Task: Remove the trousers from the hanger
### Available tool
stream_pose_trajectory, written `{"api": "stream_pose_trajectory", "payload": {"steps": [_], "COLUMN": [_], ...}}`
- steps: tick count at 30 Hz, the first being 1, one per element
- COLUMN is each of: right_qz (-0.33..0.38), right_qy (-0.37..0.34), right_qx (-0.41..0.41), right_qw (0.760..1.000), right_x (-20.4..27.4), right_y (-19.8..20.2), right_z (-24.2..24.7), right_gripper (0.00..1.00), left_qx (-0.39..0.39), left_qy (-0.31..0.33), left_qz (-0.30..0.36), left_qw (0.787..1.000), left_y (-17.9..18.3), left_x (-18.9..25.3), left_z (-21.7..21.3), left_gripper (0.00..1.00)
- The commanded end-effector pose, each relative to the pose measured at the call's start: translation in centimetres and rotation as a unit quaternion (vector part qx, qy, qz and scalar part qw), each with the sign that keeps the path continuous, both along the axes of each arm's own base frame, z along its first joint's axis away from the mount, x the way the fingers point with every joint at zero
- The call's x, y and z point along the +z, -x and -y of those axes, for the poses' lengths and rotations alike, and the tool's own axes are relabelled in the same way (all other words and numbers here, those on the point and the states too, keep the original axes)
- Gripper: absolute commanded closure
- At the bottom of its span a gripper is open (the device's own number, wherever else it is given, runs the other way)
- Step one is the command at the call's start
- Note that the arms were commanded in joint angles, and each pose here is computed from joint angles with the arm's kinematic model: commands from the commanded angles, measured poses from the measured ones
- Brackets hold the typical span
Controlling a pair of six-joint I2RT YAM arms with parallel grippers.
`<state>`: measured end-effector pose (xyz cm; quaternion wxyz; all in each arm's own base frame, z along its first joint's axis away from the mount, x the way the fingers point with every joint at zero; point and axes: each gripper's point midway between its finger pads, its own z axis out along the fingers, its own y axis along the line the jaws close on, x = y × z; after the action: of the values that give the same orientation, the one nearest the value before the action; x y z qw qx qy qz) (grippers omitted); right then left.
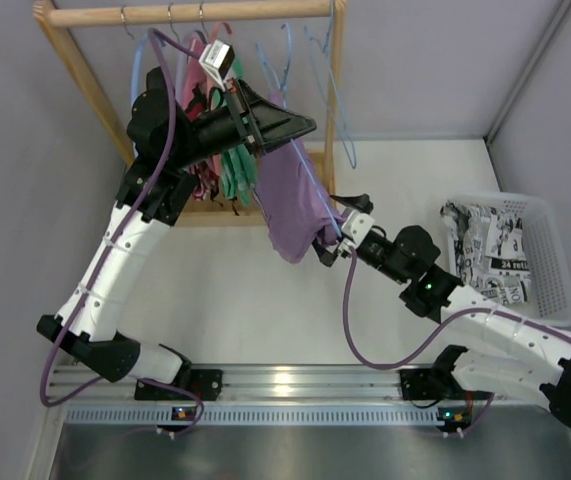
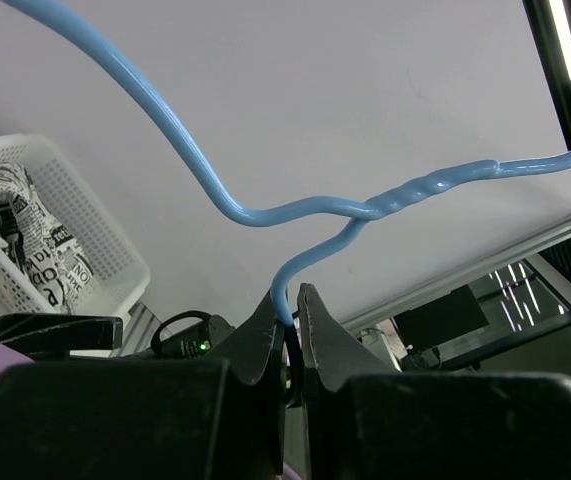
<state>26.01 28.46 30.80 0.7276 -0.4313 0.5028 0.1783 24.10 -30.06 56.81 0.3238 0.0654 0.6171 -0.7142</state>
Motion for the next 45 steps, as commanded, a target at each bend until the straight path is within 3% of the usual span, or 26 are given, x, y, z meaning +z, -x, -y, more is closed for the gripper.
{"api": "stream_pose_trajectory", "payload": {"steps": [1,10,20,25,28,29,35,39,45], "right_qz": [0.001,0.002,0.041,0.060,0.070,0.072,0.085,0.083,0.085], "right_qy": [0.005,-0.020,-0.099,-0.122,-0.131,-0.133,-0.149,-0.148,-0.155], "right_qx": [0.031,-0.024,-0.072,-0.067,-0.063,-0.062,-0.048,-0.052,-0.067], "right_qw": [1.000,1.000,0.992,0.988,0.987,0.987,0.984,0.984,0.982], "right_x": [0.3,0.6,7.4,10.1,11.2,11.5,14.0,14.3,15.3], "right_y": [1.5,-1.2,-2.6,-2.0,-1.5,-1.4,0.3,1.0,1.8], "right_z": [-0.5,-0.1,1.2,1.6,1.9,2.0,3.1,4.0,5.7], "right_gripper": [0.01,0.01,0.01,0.07,0.23,0.37,0.84,1.00,1.00], "left_qx": [0.010,0.010,0.007,0.006,0.007,0.006,0.013,0.018,0.026], "left_qy": [0.053,0.052,0.052,0.049,0.049,0.049,0.044,0.040,0.027], "left_qz": [0.096,0.090,0.079,0.072,0.071,0.072,0.062,0.061,0.066], "left_qw": [0.994,0.994,0.996,0.996,0.996,0.996,0.997,0.997,0.997], "left_y": [2.0,1.9,1.9,1.8,1.7,1.7,0.8,0.0,-0.9], "left_x": [5.1,4.8,4.3,3.8,3.7,3.6,2.8,2.4,1.2], "left_z": [-1.5,-1.4,-1.4,-1.4,-1.3,-1.3,-1.3,-1.5,-1.7], "left_gripper": [1.00,1.00,1.00,1.00,1.00,1.00,1.00,1.00,1.00]}}
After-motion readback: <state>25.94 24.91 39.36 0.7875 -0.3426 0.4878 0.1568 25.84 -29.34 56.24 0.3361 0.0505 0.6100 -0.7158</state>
